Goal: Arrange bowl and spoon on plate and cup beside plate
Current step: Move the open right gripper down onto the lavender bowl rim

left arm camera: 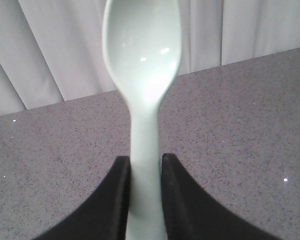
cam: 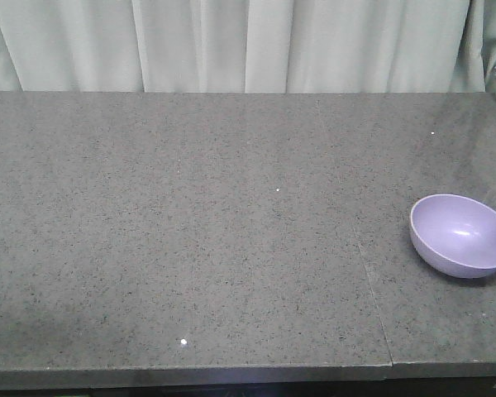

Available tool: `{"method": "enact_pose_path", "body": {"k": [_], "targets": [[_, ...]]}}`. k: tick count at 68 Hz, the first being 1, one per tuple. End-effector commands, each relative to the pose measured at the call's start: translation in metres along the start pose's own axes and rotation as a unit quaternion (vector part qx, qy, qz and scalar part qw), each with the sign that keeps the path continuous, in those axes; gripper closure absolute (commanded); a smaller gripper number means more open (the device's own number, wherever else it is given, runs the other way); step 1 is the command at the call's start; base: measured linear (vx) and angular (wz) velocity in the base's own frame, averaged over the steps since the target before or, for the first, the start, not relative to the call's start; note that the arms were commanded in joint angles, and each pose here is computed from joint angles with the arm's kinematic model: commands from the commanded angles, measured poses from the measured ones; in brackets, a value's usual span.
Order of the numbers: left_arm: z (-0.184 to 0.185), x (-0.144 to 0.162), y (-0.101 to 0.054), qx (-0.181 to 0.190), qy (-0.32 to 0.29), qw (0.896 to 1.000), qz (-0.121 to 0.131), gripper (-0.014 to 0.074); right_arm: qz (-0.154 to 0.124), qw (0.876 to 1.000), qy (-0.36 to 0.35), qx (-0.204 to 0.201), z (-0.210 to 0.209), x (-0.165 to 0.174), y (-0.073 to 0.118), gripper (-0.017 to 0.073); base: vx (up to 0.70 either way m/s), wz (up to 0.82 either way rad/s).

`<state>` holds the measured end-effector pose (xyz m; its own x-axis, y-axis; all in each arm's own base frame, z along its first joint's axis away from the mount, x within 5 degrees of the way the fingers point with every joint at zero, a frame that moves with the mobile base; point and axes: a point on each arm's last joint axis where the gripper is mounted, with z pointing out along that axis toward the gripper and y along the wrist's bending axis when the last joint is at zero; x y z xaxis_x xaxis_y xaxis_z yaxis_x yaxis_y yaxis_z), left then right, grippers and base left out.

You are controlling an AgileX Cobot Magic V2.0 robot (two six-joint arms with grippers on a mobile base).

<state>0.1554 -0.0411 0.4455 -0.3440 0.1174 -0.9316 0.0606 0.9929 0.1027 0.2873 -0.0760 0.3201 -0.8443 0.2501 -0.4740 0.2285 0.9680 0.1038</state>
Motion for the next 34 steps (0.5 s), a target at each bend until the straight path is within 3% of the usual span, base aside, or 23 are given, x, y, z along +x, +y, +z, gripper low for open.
{"method": "enact_pose_path", "body": {"k": [1, 34], "targets": [[-0.007, -0.012, 0.002, 0.004, -0.045, 0.999, 0.0, 0.0601, 0.003, 0.999, -0.032, 0.001, -0.004, -0.011, -0.007, 0.0086, 0.0, 0.0], [-0.007, -0.012, 0.002, 0.004, -0.045, 0.999, 0.0, 0.0601, -0.007, 0.999, 0.036, -0.008, 0.071, -0.017, -0.016, 0.0086, 0.0, 0.0]]}}
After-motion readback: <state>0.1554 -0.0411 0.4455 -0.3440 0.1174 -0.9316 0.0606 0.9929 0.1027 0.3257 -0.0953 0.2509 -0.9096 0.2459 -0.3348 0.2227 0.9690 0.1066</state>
